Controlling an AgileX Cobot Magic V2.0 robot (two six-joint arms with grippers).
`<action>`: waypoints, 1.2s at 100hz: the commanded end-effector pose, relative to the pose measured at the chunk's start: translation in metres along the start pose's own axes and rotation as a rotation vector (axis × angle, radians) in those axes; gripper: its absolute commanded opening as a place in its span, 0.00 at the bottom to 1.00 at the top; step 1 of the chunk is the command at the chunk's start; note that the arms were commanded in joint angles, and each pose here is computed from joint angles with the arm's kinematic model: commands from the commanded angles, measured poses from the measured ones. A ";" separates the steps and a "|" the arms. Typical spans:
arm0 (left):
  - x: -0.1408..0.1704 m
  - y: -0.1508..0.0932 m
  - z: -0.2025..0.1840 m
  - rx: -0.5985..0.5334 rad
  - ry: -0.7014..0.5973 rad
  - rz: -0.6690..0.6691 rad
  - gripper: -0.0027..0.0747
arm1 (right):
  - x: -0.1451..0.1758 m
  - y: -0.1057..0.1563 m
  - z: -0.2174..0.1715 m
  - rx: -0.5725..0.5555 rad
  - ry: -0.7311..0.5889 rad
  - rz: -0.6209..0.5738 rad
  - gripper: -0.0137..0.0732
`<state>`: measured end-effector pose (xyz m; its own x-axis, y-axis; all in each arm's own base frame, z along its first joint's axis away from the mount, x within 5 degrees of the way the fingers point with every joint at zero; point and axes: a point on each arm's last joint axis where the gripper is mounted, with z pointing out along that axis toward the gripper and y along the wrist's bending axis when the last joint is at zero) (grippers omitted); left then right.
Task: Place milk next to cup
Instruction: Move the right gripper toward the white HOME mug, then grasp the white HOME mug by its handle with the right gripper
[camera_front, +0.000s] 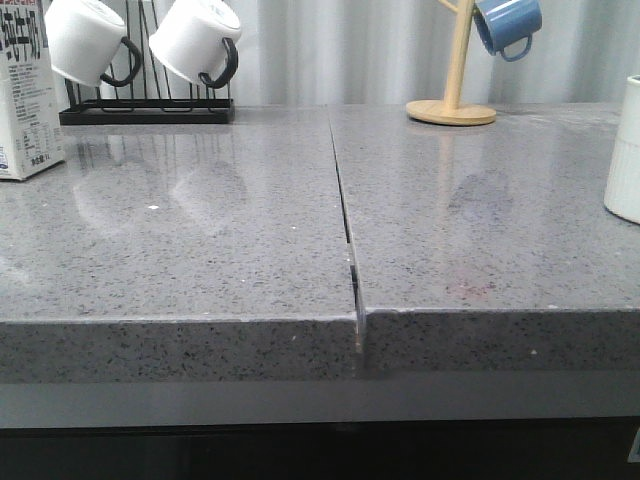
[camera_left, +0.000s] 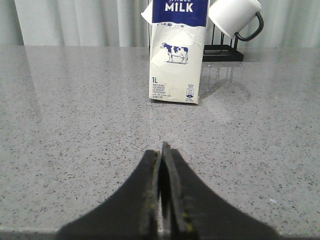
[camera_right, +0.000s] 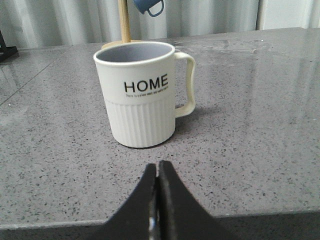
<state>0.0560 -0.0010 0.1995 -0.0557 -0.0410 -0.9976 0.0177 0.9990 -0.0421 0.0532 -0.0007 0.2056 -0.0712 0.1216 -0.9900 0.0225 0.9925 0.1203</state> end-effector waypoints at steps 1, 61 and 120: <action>0.004 0.000 0.000 0.003 -0.078 -0.008 0.01 | -0.030 0.004 -0.009 -0.009 -0.087 -0.002 0.08; 0.004 0.000 0.000 0.003 -0.078 -0.008 0.01 | -0.066 0.008 0.020 0.017 0.121 -0.008 0.08; 0.004 0.000 0.000 0.003 -0.078 -0.008 0.01 | -0.066 -0.001 0.059 0.082 0.128 -0.089 0.58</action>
<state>0.0560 -0.0010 0.1995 -0.0557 -0.0410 -0.9976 0.0177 0.9990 -0.0421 0.1084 -0.0051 0.2480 -0.3191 0.0726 -0.9449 0.0675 0.9963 0.0537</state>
